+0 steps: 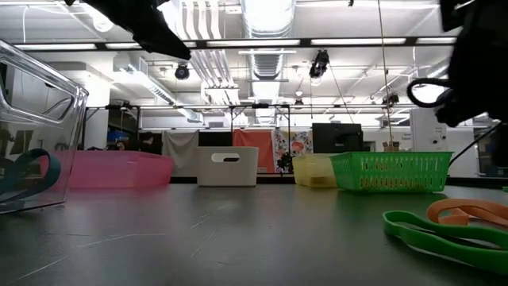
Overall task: Sort rubber bands into baskets
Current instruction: Put the green rubber band into the white bin, then adjust the green bin, then put the green rubber band into the white bin
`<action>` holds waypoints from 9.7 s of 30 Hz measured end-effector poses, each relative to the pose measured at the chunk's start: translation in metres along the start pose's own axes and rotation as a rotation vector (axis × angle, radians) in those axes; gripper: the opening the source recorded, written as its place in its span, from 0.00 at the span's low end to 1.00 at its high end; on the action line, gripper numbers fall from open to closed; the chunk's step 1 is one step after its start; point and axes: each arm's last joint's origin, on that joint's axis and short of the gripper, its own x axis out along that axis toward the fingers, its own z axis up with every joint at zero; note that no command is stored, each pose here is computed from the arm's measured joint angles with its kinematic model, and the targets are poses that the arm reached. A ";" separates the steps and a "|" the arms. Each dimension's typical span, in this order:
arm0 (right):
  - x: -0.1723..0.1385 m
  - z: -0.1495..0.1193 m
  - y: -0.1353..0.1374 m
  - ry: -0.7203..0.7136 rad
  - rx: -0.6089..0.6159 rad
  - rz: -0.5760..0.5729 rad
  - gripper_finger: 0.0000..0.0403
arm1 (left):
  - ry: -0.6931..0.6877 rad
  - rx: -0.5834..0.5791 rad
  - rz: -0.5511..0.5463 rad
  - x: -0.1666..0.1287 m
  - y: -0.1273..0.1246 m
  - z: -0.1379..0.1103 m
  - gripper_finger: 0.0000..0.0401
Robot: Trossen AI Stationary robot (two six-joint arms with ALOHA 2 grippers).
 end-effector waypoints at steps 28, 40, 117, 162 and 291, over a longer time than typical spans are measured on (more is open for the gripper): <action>0.055 -0.017 -0.002 -0.075 0.469 0.003 0.03 | -0.086 -0.107 0.011 -0.003 0.005 0.024 0.40; 0.053 -0.015 -0.007 -0.215 0.611 -0.012 0.03 | -0.083 -0.121 0.009 -0.002 0.004 0.024 0.40; 0.041 0.012 -0.041 0.043 1.211 0.064 0.03 | -0.051 -0.067 0.005 -0.001 0.003 0.019 0.40; 0.018 0.103 -0.108 -0.072 0.704 0.426 0.03 | -0.202 0.107 -0.273 -0.030 -0.019 0.025 0.27; 0.027 0.015 -0.007 -0.009 0.341 0.277 0.03 | -0.143 0.046 -0.291 -0.041 -0.018 0.017 0.27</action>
